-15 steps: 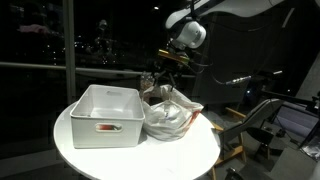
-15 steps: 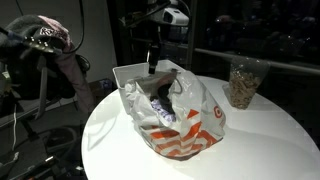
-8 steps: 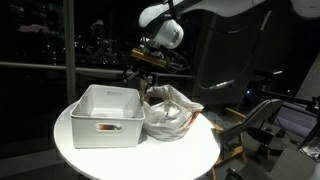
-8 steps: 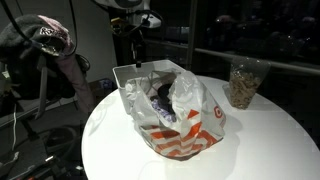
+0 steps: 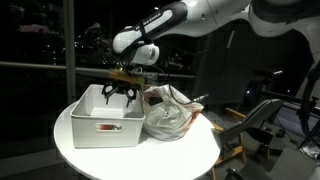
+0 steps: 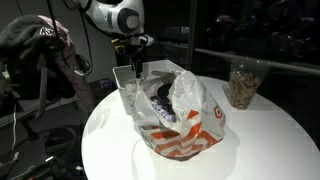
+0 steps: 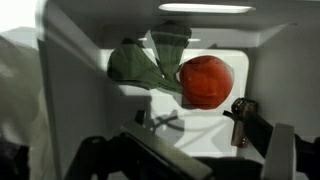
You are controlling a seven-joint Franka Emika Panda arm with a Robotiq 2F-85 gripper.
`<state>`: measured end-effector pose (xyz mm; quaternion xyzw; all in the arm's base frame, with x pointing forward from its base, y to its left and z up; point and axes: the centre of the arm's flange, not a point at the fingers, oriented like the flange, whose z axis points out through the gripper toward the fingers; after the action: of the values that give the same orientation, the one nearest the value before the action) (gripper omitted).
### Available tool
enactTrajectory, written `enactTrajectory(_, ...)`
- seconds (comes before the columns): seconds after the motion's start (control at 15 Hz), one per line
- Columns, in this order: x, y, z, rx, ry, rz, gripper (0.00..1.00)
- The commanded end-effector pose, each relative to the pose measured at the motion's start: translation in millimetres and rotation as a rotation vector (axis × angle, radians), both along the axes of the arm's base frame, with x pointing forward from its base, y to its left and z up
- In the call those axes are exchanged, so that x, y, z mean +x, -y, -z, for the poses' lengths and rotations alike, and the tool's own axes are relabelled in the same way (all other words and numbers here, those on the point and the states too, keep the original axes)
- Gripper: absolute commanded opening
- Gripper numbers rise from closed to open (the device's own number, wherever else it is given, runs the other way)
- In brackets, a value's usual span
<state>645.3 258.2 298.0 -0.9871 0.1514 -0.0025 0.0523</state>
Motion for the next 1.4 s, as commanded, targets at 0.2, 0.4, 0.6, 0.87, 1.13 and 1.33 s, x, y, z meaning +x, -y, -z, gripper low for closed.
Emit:
enactTrajectory(0.2, 37.1, -43.1, 72.3, -0.014, 0.014, -0.065, 1.00)
enactTrajectory(0.4, 31.2, -56.6, 96.8, -0.022, -0.010, -0.093, 1.00)
enactTrajectory(0.6, 29.4, -56.9, 114.5, -0.054, -0.012, -0.129, 0.73)
enactTrajectory(0.87, 20.5, -58.3, 105.8, -0.074, 0.016, -0.179, 0.49)
enactTrajectory(1.13, 14.3, -49.1, 84.1, -0.057, 0.020, -0.172, 0.21)
enactTrajectory(1.33, 11.6, -40.8, 60.4, -0.050, 0.032, -0.169, 0.03)
